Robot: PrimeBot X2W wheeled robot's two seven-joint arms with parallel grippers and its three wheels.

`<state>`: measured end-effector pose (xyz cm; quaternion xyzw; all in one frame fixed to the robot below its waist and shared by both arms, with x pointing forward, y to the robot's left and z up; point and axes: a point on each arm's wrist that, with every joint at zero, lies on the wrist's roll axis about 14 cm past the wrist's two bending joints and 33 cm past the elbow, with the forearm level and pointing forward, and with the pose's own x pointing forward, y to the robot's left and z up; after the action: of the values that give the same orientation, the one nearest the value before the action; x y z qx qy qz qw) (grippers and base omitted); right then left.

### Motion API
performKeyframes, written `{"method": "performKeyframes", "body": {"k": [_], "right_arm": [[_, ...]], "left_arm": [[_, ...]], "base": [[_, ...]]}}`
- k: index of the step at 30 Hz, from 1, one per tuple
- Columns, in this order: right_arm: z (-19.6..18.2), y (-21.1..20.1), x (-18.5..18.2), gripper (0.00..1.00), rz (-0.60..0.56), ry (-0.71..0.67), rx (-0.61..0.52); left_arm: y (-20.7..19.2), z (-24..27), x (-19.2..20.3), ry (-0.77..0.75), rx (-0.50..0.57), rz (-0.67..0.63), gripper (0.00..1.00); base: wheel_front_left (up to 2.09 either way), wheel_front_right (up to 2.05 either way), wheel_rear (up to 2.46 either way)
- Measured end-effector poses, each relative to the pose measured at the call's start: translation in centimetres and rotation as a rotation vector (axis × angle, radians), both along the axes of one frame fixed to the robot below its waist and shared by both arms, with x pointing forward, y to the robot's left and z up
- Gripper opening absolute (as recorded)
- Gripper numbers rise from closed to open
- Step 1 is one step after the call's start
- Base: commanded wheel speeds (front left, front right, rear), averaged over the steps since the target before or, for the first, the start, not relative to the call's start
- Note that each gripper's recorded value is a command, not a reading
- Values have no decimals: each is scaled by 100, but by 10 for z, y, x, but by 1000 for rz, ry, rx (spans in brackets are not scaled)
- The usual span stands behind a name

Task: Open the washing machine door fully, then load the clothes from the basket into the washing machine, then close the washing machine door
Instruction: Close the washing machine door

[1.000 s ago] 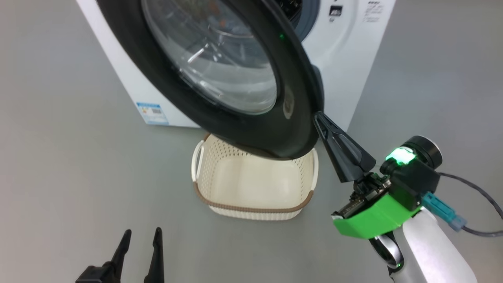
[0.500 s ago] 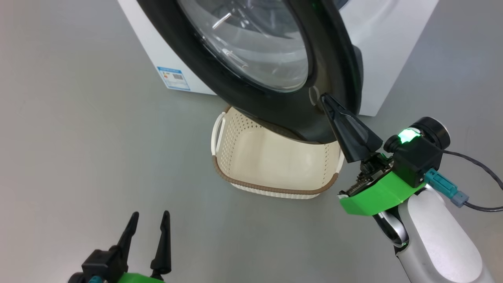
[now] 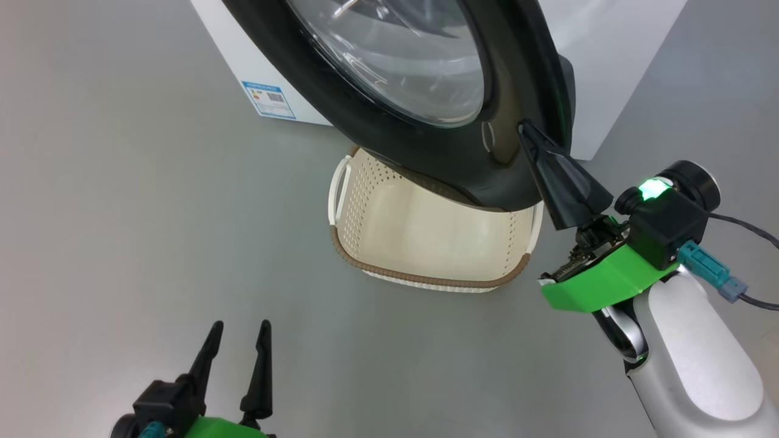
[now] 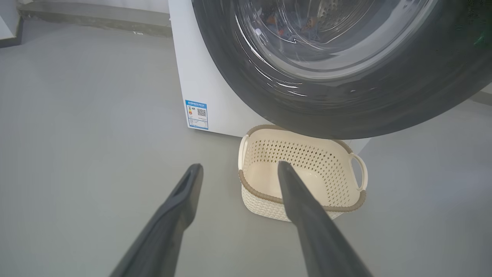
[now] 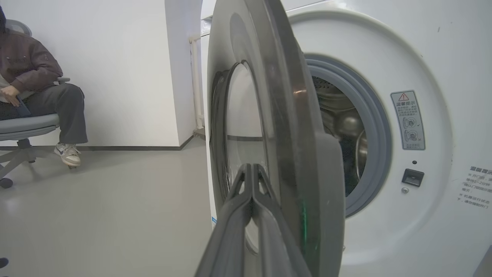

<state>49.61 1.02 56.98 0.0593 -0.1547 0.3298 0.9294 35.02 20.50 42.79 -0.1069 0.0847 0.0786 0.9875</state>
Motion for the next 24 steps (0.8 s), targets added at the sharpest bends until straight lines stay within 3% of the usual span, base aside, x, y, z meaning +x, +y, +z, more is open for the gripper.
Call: {"method": "performKeyframes", "body": {"k": [24], "right_arm": [[-2, -3, 26, 0, -10, -24, -3]], "left_arm": [[-2, -13, 11, 33, -27, -2, 100]], "base": [[0, 0, 0]]}}
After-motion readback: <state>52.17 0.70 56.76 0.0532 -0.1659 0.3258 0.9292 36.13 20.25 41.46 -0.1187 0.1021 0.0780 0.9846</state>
